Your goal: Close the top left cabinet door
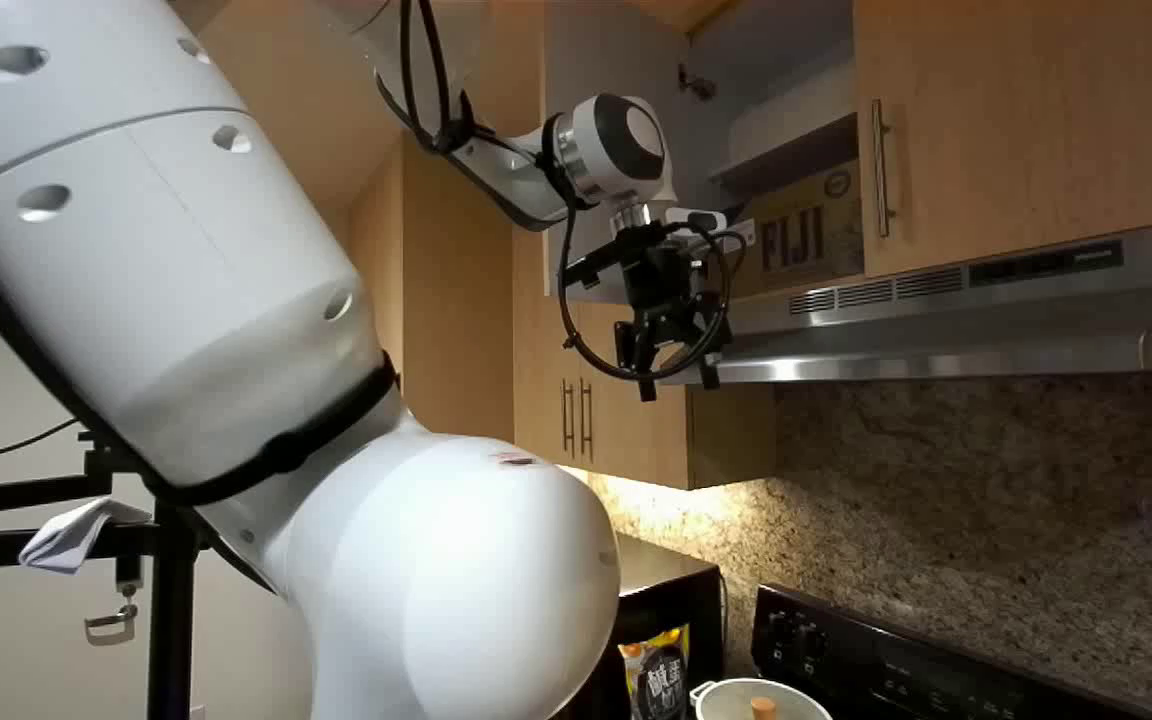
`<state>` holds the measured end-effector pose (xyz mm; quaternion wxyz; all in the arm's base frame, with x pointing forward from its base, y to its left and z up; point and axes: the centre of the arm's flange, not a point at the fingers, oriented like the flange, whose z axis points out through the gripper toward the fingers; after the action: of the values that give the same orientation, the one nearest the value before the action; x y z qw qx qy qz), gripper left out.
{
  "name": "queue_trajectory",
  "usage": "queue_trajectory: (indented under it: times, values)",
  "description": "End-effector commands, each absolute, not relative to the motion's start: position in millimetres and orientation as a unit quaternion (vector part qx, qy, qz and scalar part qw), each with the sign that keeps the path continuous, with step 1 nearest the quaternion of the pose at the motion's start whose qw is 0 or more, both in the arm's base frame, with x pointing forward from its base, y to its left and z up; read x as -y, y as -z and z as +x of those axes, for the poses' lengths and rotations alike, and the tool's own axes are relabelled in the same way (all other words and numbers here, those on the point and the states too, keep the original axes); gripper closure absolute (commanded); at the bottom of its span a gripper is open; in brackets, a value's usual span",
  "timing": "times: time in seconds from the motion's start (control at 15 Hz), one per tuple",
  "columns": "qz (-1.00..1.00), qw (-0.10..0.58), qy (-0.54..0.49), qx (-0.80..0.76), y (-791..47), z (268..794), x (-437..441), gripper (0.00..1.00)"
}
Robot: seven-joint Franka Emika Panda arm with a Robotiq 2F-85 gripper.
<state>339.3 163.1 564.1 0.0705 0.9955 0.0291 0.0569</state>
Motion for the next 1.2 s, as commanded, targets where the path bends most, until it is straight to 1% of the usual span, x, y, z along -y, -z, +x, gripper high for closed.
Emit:
queue_trajectory:
  times: [0.0,0.8,1.13]
  values:
    - [0.995,0.071,-0.057,-0.029,-564,339,-163,0.00]
    - [0.995,0.072,-0.063,-0.027,-564,339,-165,0.00]
    - [0.995,0.064,-0.076,-0.030,-577,325,-168,0.00]
